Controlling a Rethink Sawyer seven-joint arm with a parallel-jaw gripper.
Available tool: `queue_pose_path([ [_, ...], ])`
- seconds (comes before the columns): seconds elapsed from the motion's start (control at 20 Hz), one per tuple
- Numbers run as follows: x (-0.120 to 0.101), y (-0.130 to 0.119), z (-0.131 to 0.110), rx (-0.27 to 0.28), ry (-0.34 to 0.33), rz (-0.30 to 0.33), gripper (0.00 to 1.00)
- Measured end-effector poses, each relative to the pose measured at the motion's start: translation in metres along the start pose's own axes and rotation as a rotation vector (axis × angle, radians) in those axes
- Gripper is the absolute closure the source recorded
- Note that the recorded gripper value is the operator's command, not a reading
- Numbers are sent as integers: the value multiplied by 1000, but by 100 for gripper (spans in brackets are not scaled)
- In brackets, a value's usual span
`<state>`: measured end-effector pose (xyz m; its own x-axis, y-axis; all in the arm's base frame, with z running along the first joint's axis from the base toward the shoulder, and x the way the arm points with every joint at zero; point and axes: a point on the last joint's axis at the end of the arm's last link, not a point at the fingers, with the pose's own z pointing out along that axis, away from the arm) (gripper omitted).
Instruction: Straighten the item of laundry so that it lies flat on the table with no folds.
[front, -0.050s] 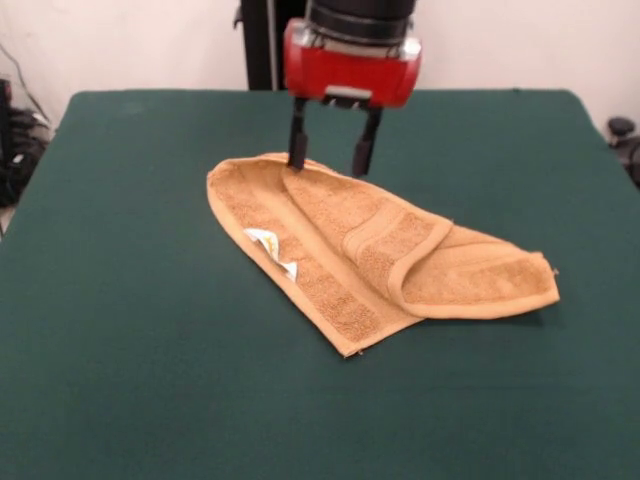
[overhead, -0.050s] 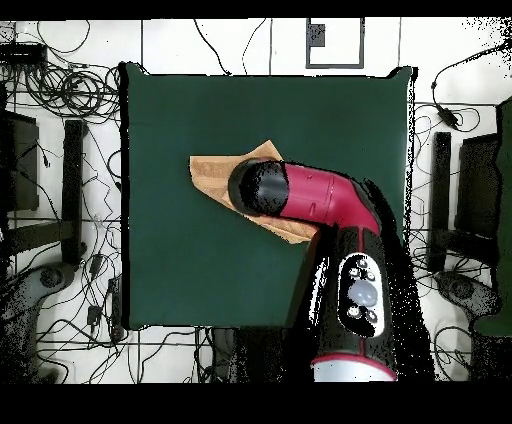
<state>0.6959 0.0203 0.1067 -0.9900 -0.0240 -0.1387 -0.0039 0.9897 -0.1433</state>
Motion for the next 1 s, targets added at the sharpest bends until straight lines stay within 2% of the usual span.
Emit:
queue_pose_path([
  [0.15, -30, -2, 11, 11, -27, -12, 0],
  [0.5, -66, 11, 42, 14, -25, -40, 0],
  [0.75, -74, 26, 66, 10, -8, -60, 0],
  [1.0, -71, 44, 81, 4, 2, -82, 0],
])
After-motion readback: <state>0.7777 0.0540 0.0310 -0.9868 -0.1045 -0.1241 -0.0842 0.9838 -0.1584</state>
